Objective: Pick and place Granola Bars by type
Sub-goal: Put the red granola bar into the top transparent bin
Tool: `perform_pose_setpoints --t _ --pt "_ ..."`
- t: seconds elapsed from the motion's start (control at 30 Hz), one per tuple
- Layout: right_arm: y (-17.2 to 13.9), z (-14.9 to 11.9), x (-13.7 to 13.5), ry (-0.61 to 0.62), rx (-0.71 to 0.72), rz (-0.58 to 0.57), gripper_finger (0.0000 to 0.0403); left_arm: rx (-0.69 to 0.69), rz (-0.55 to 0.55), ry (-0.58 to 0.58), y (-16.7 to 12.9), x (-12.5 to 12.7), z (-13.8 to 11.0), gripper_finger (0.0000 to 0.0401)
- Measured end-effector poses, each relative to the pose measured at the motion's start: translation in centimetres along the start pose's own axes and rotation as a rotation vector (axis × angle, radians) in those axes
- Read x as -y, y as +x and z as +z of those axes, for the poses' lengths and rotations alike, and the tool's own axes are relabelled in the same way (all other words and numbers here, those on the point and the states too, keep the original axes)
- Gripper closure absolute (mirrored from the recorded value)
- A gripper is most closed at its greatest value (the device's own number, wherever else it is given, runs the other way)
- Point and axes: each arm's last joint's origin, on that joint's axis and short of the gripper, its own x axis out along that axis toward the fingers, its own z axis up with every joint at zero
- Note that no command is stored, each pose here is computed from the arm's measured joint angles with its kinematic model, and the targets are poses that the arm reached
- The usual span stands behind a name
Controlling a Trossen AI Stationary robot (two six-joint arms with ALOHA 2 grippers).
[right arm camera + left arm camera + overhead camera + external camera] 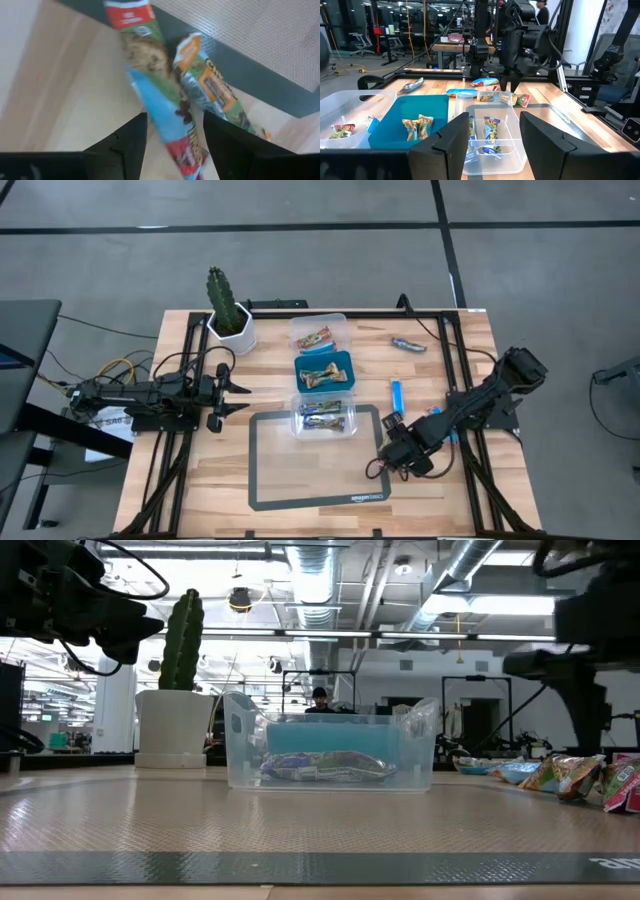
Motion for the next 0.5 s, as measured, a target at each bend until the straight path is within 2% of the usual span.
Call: perform_pose_setpoints --t 0.23,0.5 --pt "1.4 0.3 0.7 0.03 -0.043 0.004 0.0222 0.001 0.0 0.001 0.0 0.0 0.0 0.0233" --pt "2.1 0.7 0.6 0.055 -0.045 0.008 0.0248 0.0 0.0 0.001 0.0 0.0 0.0 0.0233"
